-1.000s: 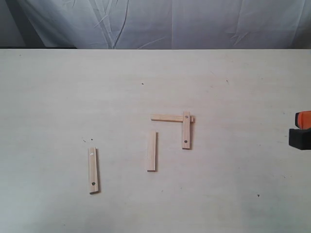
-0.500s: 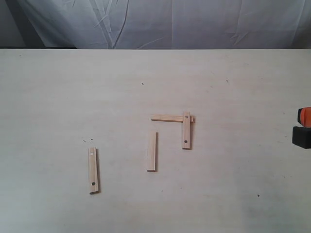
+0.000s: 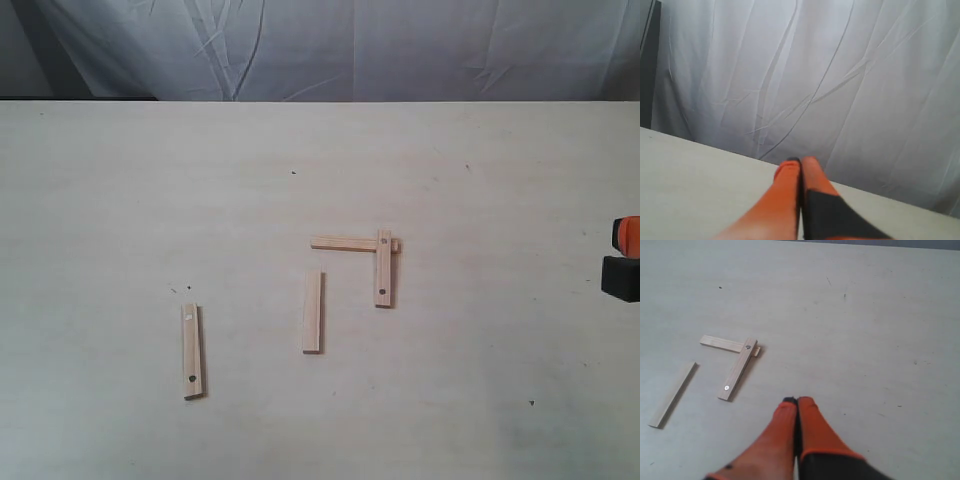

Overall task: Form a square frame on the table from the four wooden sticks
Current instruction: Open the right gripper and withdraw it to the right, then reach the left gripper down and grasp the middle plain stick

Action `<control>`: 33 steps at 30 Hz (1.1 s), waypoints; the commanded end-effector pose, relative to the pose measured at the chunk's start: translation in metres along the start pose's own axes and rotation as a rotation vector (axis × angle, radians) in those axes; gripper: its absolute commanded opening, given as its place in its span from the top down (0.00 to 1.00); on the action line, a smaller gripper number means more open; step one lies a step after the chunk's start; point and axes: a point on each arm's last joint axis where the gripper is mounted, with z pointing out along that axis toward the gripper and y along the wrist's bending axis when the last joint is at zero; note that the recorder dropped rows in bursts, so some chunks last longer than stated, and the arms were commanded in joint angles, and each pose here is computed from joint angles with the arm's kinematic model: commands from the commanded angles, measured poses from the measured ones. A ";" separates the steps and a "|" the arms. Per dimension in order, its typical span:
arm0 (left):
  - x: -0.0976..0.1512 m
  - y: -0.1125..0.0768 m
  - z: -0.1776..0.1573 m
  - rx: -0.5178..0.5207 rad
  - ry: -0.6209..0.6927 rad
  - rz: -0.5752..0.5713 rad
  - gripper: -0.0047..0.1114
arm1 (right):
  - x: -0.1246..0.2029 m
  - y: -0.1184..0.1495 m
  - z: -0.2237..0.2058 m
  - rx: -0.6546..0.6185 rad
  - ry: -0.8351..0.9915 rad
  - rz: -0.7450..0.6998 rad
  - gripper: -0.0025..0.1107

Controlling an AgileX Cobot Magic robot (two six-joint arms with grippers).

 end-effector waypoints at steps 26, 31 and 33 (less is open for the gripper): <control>-0.034 -0.061 0.173 -0.033 1.132 0.303 0.96 | 0.001 -0.001 -0.001 0.005 0.001 -0.002 0.98; 0.015 -0.093 0.187 -0.022 1.255 0.395 0.96 | 0.001 -0.001 -0.001 0.004 -0.008 -0.002 0.98; 0.031 -0.107 0.190 -0.019 1.291 0.432 0.96 | 0.001 -0.001 -0.001 0.004 -0.008 -0.002 0.98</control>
